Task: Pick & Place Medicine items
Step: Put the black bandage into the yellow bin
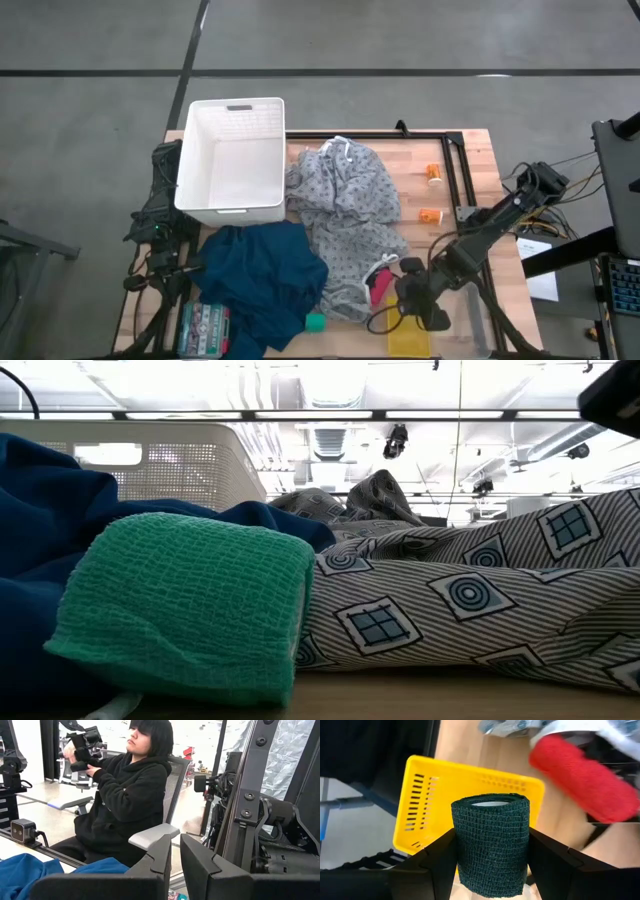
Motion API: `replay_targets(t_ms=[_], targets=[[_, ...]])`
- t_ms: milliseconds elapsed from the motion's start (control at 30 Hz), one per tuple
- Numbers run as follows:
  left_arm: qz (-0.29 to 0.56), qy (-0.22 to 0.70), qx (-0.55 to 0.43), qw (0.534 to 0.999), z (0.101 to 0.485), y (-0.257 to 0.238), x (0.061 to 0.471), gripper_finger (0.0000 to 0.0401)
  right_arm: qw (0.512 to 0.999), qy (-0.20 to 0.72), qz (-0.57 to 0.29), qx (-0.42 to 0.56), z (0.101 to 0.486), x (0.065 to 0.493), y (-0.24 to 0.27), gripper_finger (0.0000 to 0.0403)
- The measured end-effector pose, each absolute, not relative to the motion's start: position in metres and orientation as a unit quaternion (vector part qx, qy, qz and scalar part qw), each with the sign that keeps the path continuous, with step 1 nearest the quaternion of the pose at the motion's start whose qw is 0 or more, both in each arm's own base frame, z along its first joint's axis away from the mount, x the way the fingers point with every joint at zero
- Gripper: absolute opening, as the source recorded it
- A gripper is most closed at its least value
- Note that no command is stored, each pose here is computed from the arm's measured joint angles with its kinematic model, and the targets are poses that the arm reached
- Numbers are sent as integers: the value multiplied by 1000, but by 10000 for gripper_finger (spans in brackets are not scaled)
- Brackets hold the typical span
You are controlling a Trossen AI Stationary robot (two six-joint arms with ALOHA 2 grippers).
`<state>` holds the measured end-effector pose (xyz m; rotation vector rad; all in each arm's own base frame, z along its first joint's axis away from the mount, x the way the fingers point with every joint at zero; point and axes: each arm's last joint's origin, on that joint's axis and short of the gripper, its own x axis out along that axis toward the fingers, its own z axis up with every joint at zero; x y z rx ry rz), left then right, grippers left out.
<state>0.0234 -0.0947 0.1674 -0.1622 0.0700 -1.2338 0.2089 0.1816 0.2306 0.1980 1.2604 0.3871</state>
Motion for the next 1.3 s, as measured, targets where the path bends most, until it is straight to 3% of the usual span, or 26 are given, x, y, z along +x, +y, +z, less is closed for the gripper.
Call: replay_targets(t_ms=[733,1300], targets=[[-578,33,-76,812,167,-95,23,47,756,626,188,34,176,216,217,208],[-578,33,-76,812,167,-95,23,47,754,629,185,32,173,217,217,209]])
